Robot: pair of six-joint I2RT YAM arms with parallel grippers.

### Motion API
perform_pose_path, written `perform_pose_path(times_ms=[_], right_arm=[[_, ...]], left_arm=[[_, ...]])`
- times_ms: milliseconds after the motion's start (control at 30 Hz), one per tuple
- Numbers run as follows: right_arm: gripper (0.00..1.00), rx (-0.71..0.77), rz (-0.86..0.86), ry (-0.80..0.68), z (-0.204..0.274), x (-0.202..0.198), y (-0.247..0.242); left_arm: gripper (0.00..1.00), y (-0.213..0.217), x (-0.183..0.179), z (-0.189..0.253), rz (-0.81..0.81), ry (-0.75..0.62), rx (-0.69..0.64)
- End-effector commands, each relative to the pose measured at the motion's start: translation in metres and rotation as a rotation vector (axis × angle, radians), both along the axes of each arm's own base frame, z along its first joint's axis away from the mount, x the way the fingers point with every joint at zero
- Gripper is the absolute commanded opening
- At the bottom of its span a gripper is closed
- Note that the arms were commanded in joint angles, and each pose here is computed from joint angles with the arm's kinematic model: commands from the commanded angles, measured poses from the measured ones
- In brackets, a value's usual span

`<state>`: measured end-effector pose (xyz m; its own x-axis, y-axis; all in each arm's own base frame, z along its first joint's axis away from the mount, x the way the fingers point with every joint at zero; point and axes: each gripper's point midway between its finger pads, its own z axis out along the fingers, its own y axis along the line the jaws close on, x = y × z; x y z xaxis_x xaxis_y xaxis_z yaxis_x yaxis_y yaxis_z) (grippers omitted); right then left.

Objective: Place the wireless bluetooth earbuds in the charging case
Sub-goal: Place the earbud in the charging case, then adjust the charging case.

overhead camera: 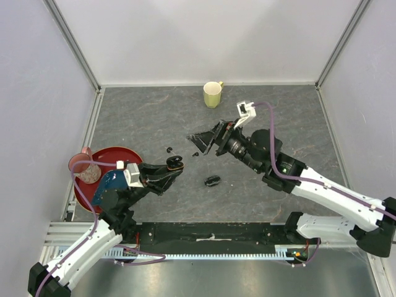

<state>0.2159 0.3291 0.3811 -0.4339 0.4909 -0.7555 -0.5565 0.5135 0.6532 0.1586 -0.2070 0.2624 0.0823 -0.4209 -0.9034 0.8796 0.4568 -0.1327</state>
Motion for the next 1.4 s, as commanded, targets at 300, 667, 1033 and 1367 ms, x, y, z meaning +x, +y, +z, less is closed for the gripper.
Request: perform_pose_path(times_ms=[300,667,1033,1367], right_arm=[[0.98,0.150,0.553,0.474,-0.068,-0.063,0.056],[0.93,0.168,0.586,0.518,-0.074,-0.066,0.062],[0.72,0.154,0.586,0.558,-0.085,-0.063,0.067],[0.61,0.113,0.575,0.574,-0.094,-0.061,0.071]], left_arm=[[0.02,0.000,-0.009,0.035,-0.007,-0.160,0.007],[0.02,0.000,-0.011,0.037,-0.017,-0.165,0.006],[0.02,-0.001,-0.012,0.034,-0.026,-0.157,0.009],[0.02,-0.006,-0.013,0.033,-0.057,-0.154,0.019]])
